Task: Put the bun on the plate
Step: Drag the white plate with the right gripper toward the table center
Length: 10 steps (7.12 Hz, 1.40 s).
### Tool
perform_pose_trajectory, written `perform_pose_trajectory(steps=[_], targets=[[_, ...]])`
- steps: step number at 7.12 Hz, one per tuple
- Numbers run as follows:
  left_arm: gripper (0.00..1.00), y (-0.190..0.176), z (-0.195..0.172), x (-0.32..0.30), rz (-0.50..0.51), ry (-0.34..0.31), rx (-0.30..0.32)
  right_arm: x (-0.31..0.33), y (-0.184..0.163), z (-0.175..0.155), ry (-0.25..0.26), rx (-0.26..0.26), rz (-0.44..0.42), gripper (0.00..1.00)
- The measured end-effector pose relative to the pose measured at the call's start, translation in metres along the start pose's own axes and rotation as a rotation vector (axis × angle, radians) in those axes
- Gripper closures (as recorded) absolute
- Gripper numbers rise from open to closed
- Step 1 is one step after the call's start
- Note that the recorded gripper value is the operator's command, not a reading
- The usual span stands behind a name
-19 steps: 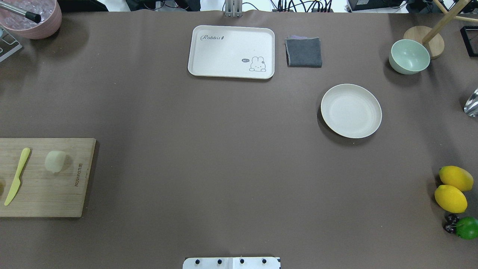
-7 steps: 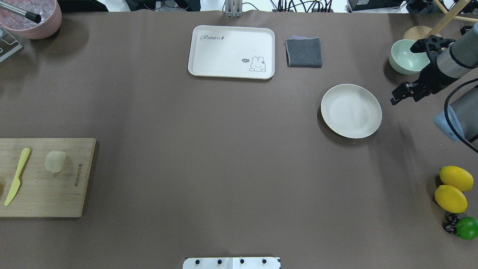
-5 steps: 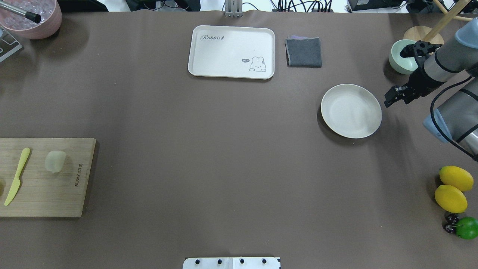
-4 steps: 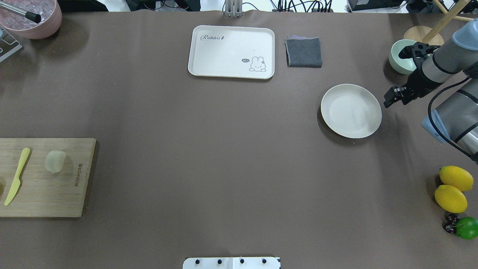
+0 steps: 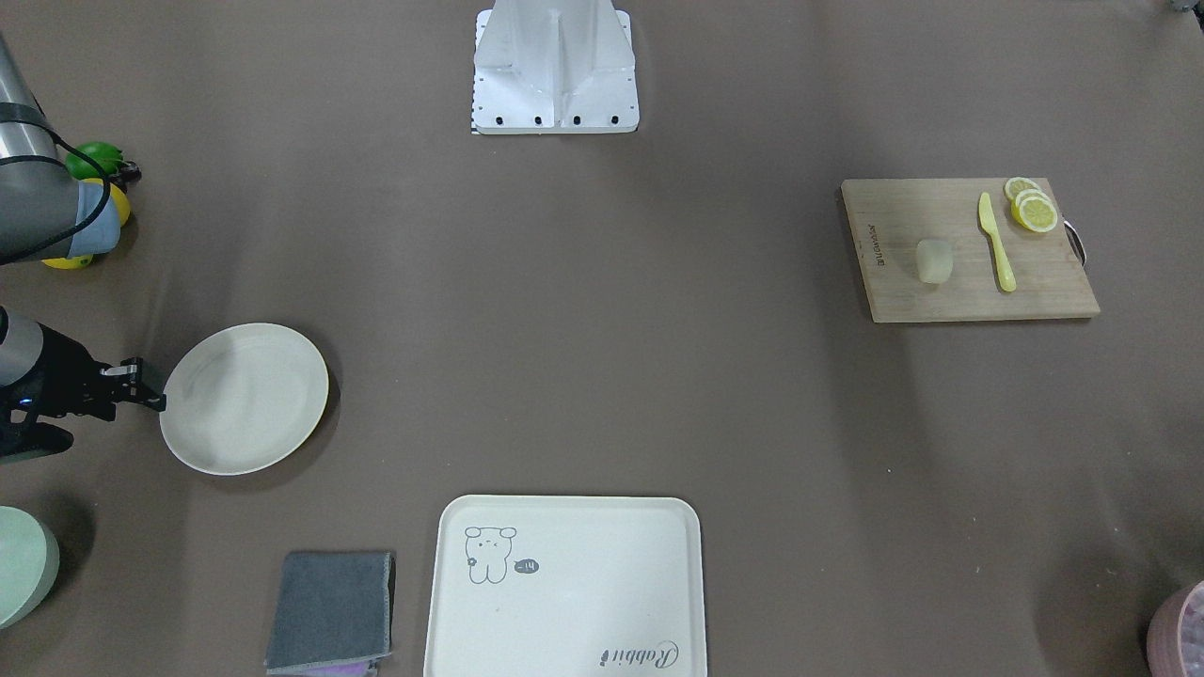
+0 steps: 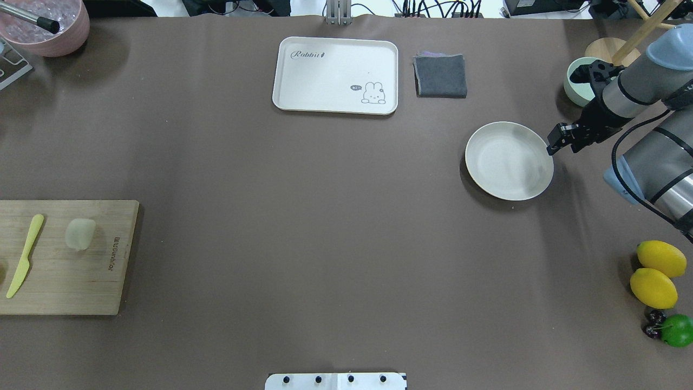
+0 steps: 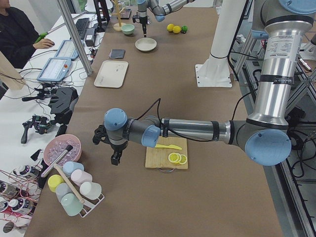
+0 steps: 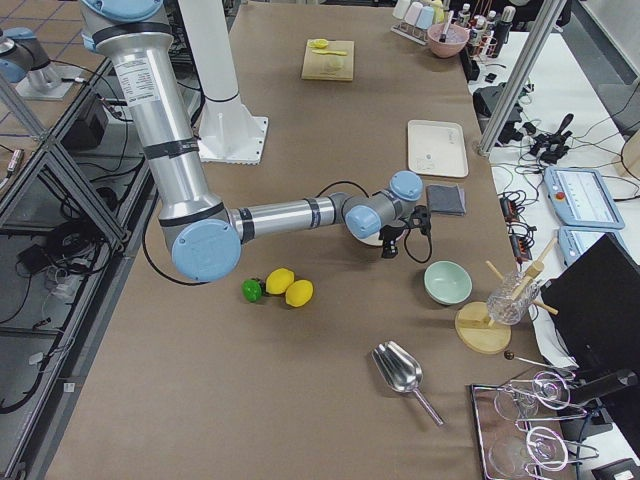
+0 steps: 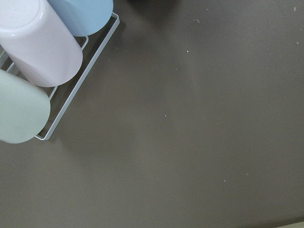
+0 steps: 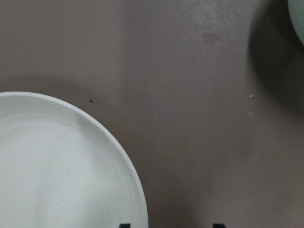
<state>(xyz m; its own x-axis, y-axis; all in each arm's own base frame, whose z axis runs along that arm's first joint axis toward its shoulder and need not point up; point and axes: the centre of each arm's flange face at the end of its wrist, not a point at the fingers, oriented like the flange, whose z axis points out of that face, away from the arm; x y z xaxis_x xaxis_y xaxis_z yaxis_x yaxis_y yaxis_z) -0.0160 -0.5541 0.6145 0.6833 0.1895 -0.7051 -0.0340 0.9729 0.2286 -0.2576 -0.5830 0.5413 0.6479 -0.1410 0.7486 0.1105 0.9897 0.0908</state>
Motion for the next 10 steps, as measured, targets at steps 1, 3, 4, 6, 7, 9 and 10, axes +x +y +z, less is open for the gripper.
perform_pose_trajectory(steps=[1,3,4,6,7,9,10], targets=[[0.02,0.002,0.000,-0.001,-0.005,0.001,-0.001,-0.003,0.000,0.002,-0.003,-0.004,-0.001,0.41],[0.02,0.004,0.001,-0.001,-0.009,0.001,-0.003,-0.012,0.003,0.010,-0.007,-0.018,-0.014,0.52],[0.02,0.005,0.001,-0.001,-0.009,0.001,-0.002,-0.015,0.004,0.013,-0.007,-0.024,-0.018,0.63],[0.02,0.005,0.000,0.000,-0.008,0.001,-0.001,-0.016,0.006,0.018,-0.006,-0.032,-0.020,1.00],[0.02,0.005,-0.001,0.001,-0.010,0.001,0.000,-0.016,0.007,0.019,-0.005,-0.034,-0.019,1.00],[0.02,0.004,-0.004,0.003,-0.022,0.002,0.008,-0.020,0.005,0.018,-0.012,-0.034,-0.012,1.00],[0.02,0.001,-0.007,0.008,-0.045,0.003,0.016,-0.035,-0.001,0.008,-0.043,-0.029,0.011,1.00]])
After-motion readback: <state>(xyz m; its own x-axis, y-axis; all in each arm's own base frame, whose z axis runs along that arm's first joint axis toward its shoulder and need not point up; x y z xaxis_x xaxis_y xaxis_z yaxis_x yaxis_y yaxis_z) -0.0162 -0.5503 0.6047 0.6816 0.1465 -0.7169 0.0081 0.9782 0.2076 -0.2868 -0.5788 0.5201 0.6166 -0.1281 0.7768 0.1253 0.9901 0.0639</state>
